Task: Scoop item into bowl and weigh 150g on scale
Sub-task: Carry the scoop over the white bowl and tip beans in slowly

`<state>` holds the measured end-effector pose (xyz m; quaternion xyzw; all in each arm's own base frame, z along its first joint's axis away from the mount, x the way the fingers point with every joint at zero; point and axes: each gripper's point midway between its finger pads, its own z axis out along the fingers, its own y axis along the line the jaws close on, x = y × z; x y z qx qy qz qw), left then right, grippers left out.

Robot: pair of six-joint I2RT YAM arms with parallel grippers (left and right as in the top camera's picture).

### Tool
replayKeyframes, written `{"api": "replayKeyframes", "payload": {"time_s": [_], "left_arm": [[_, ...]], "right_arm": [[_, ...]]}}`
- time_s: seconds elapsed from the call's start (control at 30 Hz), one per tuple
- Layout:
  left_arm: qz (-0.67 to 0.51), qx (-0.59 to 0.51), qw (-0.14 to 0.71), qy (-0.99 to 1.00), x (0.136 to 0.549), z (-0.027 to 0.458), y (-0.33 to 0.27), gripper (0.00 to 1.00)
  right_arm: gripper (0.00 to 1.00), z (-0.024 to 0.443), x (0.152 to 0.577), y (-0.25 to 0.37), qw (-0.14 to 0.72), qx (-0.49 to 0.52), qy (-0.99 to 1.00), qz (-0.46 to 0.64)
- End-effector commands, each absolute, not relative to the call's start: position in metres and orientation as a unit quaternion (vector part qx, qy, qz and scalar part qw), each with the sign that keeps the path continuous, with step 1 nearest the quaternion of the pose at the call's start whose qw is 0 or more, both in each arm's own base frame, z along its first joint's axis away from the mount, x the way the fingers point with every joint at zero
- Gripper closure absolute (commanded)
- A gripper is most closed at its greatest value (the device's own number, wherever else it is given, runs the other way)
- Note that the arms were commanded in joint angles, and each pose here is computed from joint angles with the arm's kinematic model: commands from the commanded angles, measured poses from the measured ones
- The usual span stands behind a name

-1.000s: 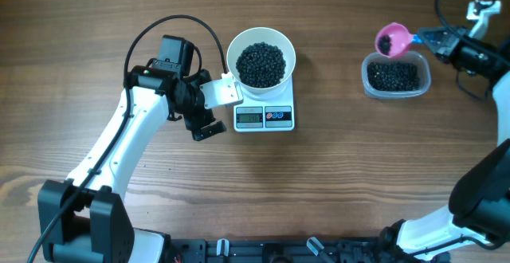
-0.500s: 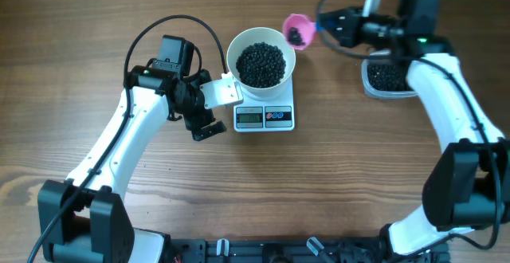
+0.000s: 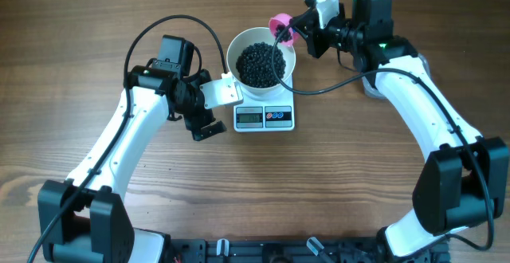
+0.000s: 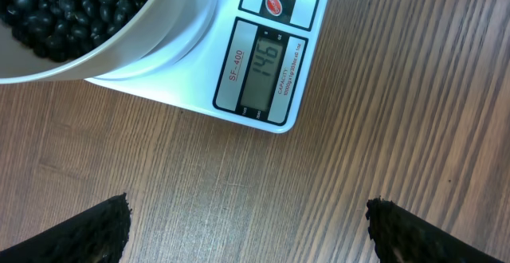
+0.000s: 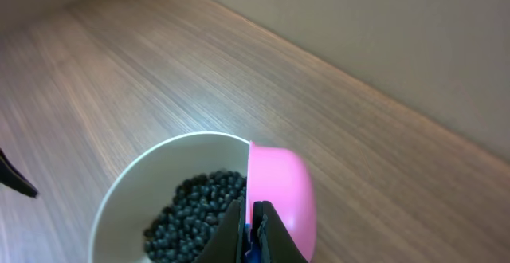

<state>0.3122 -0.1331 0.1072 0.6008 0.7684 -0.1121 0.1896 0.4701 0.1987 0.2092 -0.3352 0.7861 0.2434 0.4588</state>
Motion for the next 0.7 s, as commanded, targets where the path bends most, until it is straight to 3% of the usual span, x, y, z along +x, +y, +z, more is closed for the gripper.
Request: {"api": "replayKeyframes", "payload": {"time_s": [0.0,0.67], "left_arm": [[-0.114,0.611,0.198,0.758,0.313,0.112,-0.137,0.00],[-0.114,0.611,0.198,0.758,0.313,0.112,-0.137,0.00]], "right_arm": [[0.96,0.227,0.474,0.199,0.490,-0.373,0.760,0.209],[0.96,0.233,0.461,0.216,0.486,-0.395,0.737,0.256]]}}
